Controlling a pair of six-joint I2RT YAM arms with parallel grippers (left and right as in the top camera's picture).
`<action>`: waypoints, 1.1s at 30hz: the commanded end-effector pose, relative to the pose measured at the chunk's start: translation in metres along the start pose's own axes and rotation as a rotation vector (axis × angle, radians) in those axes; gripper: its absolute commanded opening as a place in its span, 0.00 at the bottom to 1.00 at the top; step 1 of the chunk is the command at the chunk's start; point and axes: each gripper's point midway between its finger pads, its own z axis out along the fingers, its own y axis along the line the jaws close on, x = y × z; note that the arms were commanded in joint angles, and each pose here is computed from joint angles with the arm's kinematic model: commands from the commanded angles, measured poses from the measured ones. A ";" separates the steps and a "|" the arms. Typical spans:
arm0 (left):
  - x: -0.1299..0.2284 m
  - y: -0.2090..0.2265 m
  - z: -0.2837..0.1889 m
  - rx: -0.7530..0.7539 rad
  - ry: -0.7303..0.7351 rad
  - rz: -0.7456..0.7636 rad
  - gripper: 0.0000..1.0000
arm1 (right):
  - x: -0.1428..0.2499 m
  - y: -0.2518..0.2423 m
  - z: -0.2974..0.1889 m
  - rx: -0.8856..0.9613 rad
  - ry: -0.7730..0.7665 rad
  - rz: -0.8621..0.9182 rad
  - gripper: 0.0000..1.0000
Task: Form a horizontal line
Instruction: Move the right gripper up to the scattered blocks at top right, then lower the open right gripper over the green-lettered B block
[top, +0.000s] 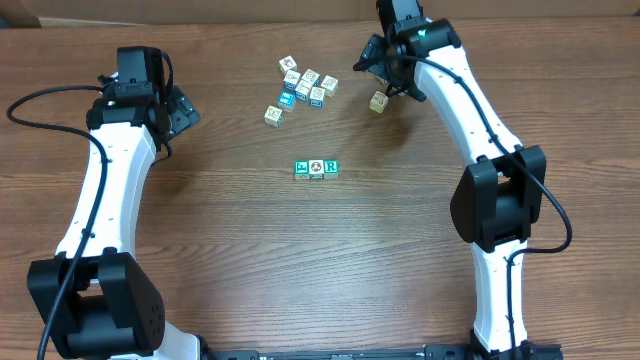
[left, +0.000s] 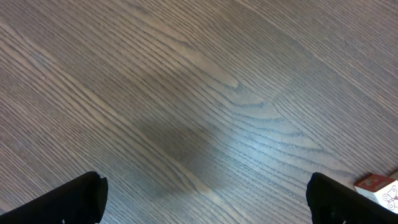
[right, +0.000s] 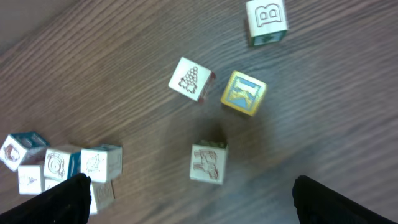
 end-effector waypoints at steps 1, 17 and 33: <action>-0.001 -0.004 -0.003 0.011 -0.006 0.005 1.00 | 0.002 -0.005 0.008 0.013 -0.013 0.021 1.00; -0.001 -0.004 -0.003 0.011 -0.006 0.005 1.00 | 0.021 -0.016 0.056 0.000 -0.032 0.072 0.82; -0.001 -0.004 -0.003 0.012 -0.006 0.005 1.00 | 0.033 -0.022 0.061 0.013 0.002 0.063 0.53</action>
